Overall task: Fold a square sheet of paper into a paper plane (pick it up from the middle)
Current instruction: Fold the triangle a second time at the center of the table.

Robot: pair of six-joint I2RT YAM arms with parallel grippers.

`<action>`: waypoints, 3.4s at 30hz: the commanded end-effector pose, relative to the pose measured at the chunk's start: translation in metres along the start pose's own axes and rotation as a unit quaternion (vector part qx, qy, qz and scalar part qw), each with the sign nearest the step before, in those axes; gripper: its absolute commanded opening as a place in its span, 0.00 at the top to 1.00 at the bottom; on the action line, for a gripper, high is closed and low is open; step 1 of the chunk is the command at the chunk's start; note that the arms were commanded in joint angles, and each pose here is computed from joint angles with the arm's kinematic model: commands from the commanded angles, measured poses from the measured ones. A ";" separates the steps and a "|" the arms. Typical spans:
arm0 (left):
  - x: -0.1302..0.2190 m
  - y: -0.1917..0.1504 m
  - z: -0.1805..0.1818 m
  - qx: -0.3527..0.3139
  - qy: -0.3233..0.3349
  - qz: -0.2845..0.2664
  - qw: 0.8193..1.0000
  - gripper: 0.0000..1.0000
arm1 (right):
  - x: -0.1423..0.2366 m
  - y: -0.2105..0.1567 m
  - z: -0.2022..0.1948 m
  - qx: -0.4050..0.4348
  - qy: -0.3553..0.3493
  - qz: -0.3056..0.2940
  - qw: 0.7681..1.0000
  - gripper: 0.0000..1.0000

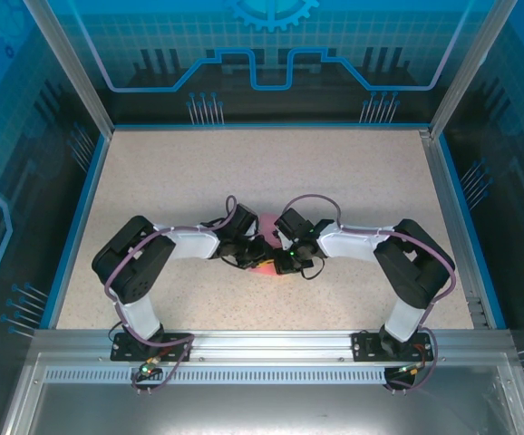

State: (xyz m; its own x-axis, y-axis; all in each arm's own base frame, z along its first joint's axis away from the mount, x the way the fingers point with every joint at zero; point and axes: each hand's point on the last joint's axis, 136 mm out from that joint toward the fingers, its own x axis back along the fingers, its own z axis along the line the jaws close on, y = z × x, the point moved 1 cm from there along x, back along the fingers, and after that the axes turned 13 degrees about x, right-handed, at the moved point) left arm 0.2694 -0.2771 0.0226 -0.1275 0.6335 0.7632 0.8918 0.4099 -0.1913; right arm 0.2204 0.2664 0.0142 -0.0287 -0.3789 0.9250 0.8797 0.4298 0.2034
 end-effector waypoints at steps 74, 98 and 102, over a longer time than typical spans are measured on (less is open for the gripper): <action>-0.009 0.037 0.045 -0.009 0.072 -0.023 0.997 0.86 | 0.007 0.042 0.016 0.007 0.015 -0.014 1.000 0.94; -0.012 0.041 0.065 0.032 0.114 -0.035 0.992 0.86 | -0.006 -0.032 -0.013 0.007 0.000 0.070 0.998 0.95; -0.013 0.042 0.066 0.034 0.116 -0.035 0.992 0.86 | -0.004 -0.052 -0.012 0.003 0.017 0.084 0.996 0.94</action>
State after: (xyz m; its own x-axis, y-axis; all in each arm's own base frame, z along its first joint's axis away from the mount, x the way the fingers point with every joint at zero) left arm 0.3118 -0.2560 0.0173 -0.1977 0.5922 0.7812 0.8936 0.4365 -0.1047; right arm 0.2310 0.2732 0.0195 -0.0517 -0.4351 0.8989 0.8485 0.4555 0.2693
